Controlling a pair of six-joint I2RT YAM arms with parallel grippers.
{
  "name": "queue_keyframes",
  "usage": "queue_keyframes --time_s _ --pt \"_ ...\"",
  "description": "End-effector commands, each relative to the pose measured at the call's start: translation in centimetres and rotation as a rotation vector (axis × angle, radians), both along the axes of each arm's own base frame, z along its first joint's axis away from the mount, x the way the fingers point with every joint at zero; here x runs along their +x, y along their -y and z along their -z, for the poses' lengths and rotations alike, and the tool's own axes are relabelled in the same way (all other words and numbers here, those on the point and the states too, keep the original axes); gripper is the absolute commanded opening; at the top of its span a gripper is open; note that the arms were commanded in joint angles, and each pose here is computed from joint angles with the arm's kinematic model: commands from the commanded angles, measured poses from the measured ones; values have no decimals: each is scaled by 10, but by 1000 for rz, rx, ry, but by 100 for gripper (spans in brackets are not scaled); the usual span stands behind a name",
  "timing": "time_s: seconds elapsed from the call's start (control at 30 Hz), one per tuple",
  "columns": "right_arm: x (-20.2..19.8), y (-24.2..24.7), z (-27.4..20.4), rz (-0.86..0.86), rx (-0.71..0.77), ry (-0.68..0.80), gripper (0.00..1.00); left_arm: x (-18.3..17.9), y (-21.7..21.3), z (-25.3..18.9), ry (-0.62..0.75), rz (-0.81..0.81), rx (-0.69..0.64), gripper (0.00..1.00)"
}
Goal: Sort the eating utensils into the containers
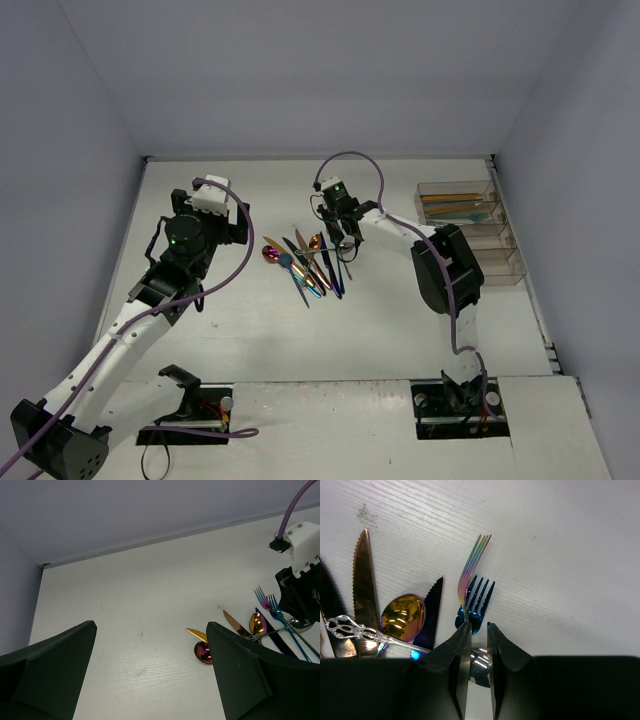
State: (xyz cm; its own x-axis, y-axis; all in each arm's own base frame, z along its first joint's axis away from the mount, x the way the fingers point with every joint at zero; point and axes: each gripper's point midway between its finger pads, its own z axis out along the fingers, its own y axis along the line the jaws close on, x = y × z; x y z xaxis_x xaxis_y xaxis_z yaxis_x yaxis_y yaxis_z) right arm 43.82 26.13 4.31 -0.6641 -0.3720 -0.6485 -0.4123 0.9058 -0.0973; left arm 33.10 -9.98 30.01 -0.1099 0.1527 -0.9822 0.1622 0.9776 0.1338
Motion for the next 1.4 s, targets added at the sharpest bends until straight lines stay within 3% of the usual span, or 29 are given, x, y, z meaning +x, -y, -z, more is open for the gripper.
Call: queue_keyframes --time_s 0.0,0.9,1.03,1.2,1.37 --pt "7 -6 -5 -11 32 17 16 2 5 -38 95 12 -61 90" --pt "-2 -8 17 -26 21 -32 16 2 5 -38 95 12 -61 90" --pt "-3 -9 19 -33 23 -39 13 3 6 -38 95 14 -61 90" --pt "-2 -11 16 -40 28 -34 1 2 6 -38 94 13 -60 90" --pt "1 -16 -7 -50 62 -1 0 3 6 -37 94 13 -60 90"
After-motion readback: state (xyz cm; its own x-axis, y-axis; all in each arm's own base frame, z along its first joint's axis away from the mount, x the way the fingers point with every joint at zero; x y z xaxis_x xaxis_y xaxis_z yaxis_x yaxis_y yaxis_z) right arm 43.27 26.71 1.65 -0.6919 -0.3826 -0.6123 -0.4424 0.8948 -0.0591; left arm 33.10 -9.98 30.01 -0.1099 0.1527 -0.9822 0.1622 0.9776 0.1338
